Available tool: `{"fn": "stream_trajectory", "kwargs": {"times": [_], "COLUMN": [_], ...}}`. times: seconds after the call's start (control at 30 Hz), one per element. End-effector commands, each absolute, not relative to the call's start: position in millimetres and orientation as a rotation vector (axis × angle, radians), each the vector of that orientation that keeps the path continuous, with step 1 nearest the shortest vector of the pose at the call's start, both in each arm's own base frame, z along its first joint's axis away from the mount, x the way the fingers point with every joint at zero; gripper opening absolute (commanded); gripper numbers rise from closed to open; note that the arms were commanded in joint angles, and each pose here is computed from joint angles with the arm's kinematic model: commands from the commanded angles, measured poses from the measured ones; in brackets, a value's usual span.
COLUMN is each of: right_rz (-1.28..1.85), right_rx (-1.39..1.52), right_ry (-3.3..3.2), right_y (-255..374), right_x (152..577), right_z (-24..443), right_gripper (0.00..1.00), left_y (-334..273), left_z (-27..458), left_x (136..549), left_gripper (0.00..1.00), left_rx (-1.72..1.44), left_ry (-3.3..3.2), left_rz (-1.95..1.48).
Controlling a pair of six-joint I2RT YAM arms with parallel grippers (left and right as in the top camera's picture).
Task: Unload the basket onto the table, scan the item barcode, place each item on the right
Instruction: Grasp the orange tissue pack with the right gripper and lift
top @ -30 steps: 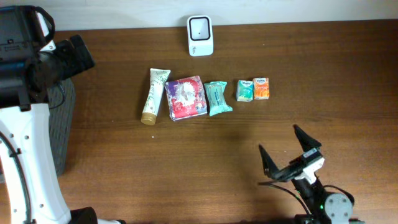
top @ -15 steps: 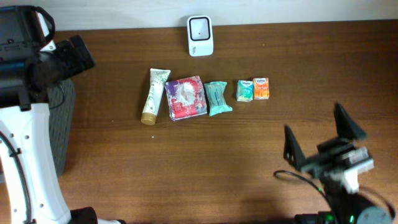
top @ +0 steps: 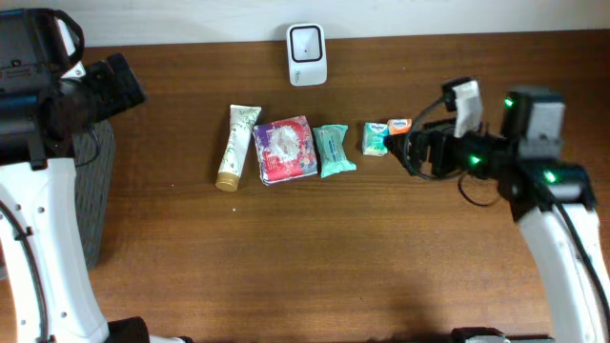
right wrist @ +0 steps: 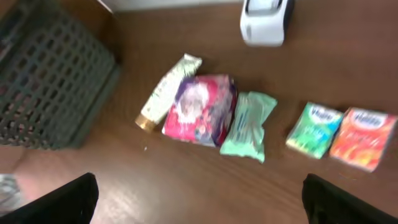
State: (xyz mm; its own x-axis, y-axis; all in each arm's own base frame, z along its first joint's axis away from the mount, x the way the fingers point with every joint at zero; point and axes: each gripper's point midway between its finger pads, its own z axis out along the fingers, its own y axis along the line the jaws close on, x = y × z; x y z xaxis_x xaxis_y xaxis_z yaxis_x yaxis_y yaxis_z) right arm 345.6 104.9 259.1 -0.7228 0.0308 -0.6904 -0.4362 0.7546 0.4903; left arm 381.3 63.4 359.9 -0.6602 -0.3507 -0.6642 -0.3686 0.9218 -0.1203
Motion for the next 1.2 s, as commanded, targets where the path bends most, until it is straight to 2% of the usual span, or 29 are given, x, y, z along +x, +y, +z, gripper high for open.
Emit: {"fn": "stream_trajectory", "kwargs": {"times": [0.0,0.07,0.27,0.33,0.5,0.6,0.67,0.97,1.03,1.17], "right_rz": [0.876,0.746,0.677,0.577,0.529,0.28,0.231,0.447,0.454,0.464], "right_rx": [-0.076,0.249,0.183,0.177,0.192,0.235,0.253,0.186,0.188,0.202], "right_ry": [2.377,2.477,2.524,2.675,2.694,2.675,2.711,2.89,2.898,2.95], "right_y": [96.9,68.8,55.2,43.2,36.0,6.2,0.1,24.7,25.4,26.4], "right_x": [367.5,386.9,426.4,434.8,459.6,469.8,472.0,487.2,489.0,484.4], "right_z": [224.5,192.4,234.0,217.6,197.5,193.2,176.6,69.1,60.1,33.8], "right_gripper": [0.98,0.97,0.95,1.0,0.99,0.99,1.0,0.79,0.73,0.67], "left_y": [64.9,64.9,64.9,64.9,64.9,64.8,64.9,65.0,64.9,64.9], "left_z": [363.8,363.8,363.8,363.8,363.8,363.8,363.8,363.8,363.7,363.7], "left_x": [378.9,378.9,378.9,378.9,378.9,379.0,378.9,378.9,378.9,378.9], "left_gripper": [0.99,0.99,0.99,0.99,0.99,0.99,0.99,0.99,0.99,0.99], "left_rx": [-0.523,-0.523,-0.523,-0.523,-0.523,-0.523,-0.523,-0.523,-0.523,-0.523], "left_ry": [2.333,2.333,2.333,2.333,2.333,2.333,2.333,2.333,2.333,2.333], "left_rz": [0.033,0.033,0.033,0.033,0.033,0.032,0.033,0.033,0.033,0.033]}}
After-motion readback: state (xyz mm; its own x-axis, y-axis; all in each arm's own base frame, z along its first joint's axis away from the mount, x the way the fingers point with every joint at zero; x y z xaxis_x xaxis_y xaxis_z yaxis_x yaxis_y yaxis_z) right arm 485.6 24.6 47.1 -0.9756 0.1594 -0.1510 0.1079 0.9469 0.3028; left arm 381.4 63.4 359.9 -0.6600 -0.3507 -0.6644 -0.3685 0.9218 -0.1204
